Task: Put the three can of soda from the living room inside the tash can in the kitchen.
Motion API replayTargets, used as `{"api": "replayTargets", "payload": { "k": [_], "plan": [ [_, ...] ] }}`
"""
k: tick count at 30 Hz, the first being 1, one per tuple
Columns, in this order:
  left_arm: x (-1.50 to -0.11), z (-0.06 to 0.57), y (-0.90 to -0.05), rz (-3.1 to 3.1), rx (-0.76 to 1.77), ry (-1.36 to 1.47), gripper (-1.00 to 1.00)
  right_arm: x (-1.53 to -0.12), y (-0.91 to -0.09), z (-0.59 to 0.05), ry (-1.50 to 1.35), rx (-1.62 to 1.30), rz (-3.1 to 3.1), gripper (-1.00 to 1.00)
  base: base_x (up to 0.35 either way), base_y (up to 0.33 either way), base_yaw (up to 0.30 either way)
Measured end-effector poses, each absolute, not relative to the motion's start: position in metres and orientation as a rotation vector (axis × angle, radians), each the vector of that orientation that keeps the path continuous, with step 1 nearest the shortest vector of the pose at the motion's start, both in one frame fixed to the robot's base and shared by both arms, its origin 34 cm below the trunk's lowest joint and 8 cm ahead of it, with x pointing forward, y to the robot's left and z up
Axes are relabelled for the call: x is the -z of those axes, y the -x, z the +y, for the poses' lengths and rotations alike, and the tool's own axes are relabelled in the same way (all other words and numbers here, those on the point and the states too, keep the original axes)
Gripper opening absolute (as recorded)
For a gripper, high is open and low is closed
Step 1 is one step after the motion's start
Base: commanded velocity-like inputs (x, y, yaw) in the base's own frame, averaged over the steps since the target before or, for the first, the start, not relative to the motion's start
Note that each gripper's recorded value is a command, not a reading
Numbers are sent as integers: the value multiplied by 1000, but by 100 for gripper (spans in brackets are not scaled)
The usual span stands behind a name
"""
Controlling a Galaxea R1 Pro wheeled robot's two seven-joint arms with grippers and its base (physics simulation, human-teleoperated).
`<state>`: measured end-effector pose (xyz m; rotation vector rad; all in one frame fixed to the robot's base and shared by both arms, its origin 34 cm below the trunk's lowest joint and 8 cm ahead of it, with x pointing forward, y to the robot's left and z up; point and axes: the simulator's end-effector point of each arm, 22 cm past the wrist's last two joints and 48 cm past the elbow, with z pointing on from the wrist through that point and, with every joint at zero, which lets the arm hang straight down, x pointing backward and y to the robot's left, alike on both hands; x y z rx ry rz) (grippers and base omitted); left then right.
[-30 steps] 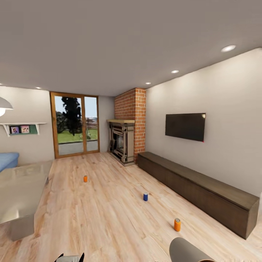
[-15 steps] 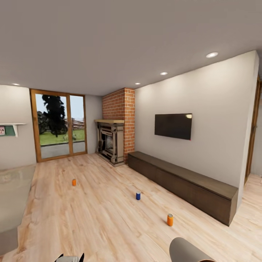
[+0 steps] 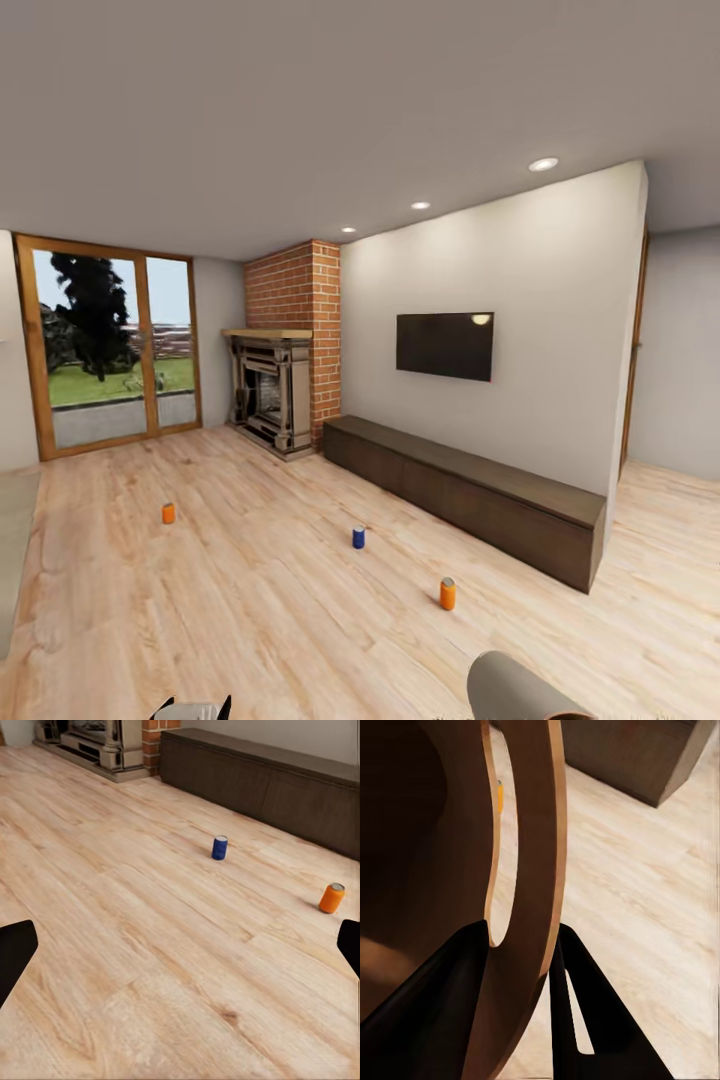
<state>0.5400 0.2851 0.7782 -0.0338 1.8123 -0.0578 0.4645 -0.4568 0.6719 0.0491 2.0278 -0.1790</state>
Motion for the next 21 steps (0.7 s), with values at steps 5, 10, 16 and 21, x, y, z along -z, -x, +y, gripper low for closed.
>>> {"api": "replayTargets", "payload": {
  "k": [5,10,16,21],
  "plan": [
    [-778,285,-540,1812,58,34,100,-675,-463,-469,-126,193,2011,-100,0,219,-249],
    [-779,285,-540,1811,58,34,100,-675,-463,-468,-117,190,2012,-100,0,201,-249],
    [-779,285,-540,1810,58,34,100,-675,-463,-470,-131,193,2009,-100,0,189,-249],
    [-779,285,-540,1810,58,34,100,-676,-463,-470,-135,194,2008,-100,0,185,-250]
  ]
}}
